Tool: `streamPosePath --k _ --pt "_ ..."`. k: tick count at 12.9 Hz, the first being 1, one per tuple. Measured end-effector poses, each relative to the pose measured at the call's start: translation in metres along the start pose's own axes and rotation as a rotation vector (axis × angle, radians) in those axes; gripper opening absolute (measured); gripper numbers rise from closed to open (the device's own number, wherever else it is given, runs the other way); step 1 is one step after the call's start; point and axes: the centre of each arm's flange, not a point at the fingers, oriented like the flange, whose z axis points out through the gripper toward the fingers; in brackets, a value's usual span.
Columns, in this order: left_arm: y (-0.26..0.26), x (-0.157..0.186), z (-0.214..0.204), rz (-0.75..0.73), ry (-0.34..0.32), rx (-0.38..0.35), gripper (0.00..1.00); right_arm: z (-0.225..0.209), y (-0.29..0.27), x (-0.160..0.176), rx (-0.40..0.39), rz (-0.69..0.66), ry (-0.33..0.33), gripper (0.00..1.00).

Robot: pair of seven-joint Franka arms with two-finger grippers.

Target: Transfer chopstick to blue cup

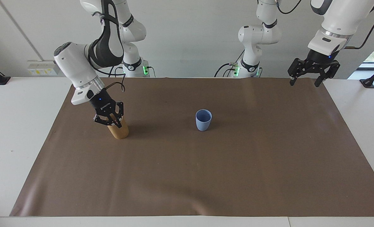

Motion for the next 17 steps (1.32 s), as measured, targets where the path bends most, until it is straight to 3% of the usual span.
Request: streamPosePath --k 5,7,13,17 --pt "-0.003 -0.004 -0.001 0.017 -0.041 -0.006 1.00 -0.031 -0.005 0.024 0.039 0.050 0.012 0.07" --pt "-0.003 -0.005 -0.001 0.017 -0.046 -0.007 1.00 -0.049 -0.007 0.037 0.048 0.083 -0.015 0.07" --pt "-0.002 -0.008 0.003 0.022 -0.064 -0.008 1.00 -0.100 -0.024 0.077 -0.077 0.202 -0.173 0.07" --pt "-0.001 -0.010 0.001 0.044 -0.063 -0.008 1.00 -0.102 -0.059 0.108 -0.092 0.256 -0.163 0.07"
